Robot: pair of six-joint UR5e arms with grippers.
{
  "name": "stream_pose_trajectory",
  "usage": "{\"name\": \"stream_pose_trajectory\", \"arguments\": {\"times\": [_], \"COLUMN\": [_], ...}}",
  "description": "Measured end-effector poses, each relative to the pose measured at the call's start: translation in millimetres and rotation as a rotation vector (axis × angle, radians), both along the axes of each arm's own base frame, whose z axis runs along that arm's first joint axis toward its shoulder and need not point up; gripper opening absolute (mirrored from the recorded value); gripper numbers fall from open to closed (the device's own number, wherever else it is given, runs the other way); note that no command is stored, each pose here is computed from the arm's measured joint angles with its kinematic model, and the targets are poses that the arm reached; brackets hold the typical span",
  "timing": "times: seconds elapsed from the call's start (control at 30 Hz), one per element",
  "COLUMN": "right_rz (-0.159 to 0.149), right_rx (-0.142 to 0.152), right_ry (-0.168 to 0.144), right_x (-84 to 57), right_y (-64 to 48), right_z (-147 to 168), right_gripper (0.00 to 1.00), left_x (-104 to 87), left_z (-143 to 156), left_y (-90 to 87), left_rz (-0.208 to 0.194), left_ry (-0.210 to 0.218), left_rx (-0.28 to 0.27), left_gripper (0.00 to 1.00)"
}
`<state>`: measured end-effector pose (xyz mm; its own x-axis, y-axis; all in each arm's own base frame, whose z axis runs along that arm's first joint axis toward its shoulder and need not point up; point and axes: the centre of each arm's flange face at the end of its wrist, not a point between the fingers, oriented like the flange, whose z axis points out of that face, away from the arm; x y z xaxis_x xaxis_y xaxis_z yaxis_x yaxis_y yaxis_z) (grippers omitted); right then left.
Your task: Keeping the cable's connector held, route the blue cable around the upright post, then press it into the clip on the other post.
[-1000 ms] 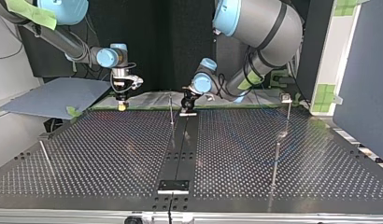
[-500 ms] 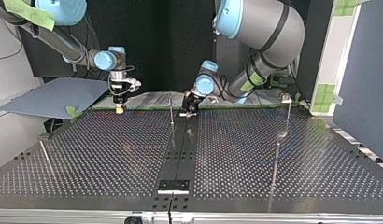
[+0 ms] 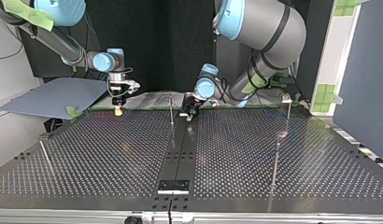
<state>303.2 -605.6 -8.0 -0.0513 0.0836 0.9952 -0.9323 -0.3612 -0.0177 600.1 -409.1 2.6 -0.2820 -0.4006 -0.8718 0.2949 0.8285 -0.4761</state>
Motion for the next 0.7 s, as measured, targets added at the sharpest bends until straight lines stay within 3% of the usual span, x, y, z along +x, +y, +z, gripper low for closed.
{"name": "stream_pose_trajectory", "arguments": {"times": [0.03,0.07,0.1,0.17,0.2,0.23,0.27,0.7], "right_rz": [0.001,0.001,0.001,0.002,0.003,0.003,0.003,0.009], "right_rx": [0.000,0.000,0.000,0.000,0.000,0.000,0.001,0.008], "right_ry": [0.000,0.000,0.000,0.000,0.000,0.000,0.001,0.003], "right_x": [0.0,0.0,0.0,0.1,0.1,0.1,0.1,0.5], "right_y": [0.0,-0.1,-0.2,-0.2,-0.1,0.0,0.1,0.8], "right_z": [0.0,0.1,0.1,0.1,0.1,0.0,-0.1,-0.8], "right_gripper": [0.00,0.00,0.00,0.00,0.00,0.00,0.00,0.00], "left_x": [0.2,0.2,0.2,0.2,0.1,-0.2,-0.5,-10.3], "left_z": [0.0,0.0,-0.1,-0.2,-0.2,-0.2,-0.5,-1.6], "left_y": [0.4,0.7,0.9,1.0,0.7,0.4,0.3,6.8], "left_rz": [0.000,-0.001,-0.002,-0.007,-0.013,-0.019,-0.022,0.000], "left_ry": [0.001,0.002,0.004,0.005,0.005,0.004,0.005,0.053], "left_rx": [0.001,0.001,0.002,0.004,0.007,0.012,0.017,0.159], "left_gripper": [0.14,0.38,0.38,0.71,0.71,0.93,1.00,1.00]}}
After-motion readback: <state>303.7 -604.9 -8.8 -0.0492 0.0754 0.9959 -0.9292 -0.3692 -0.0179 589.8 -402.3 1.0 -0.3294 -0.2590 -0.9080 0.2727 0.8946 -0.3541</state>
